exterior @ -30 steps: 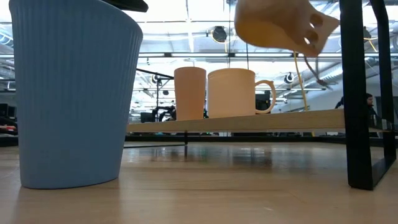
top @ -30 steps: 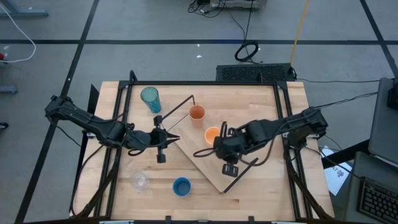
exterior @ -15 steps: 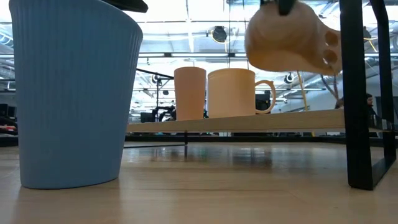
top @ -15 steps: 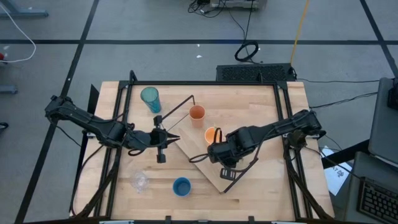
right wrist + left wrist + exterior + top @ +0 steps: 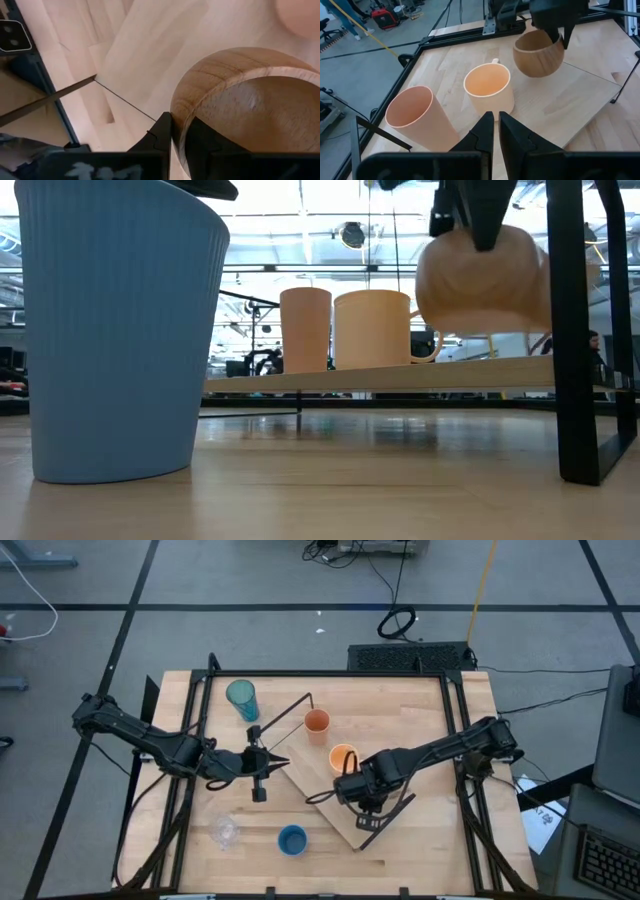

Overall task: Stack small to large cups/mugs on shelf
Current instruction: Put the brown mug on the shelf

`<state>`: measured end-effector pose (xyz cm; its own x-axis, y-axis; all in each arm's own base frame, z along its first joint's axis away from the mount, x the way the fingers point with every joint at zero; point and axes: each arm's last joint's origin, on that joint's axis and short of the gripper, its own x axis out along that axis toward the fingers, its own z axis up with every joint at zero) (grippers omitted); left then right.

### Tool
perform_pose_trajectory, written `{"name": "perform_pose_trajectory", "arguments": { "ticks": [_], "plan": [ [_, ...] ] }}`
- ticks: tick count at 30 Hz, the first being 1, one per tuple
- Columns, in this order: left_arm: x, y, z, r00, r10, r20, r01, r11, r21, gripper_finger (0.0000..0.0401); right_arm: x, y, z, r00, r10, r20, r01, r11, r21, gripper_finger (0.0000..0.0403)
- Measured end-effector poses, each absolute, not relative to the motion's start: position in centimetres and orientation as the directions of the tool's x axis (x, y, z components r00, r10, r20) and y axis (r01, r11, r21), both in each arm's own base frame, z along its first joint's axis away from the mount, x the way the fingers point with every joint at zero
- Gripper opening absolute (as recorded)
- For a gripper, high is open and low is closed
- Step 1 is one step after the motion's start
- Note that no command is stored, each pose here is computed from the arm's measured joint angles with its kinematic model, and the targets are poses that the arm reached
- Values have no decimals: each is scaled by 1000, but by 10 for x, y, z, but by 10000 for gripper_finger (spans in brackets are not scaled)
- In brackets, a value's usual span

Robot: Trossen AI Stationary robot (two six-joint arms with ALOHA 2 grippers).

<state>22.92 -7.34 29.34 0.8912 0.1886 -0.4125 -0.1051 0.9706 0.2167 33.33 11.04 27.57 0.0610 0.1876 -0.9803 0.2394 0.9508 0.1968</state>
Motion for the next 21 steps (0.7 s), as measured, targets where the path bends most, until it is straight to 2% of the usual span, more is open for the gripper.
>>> {"name": "perform_pose_trajectory", "arguments": {
  "ticks": [21],
  "plan": [
    [229,-74,294,893,188,-410,-106,971,215,31,332,111,256,43,208,-977,247,945,212,20]
  ]
}}
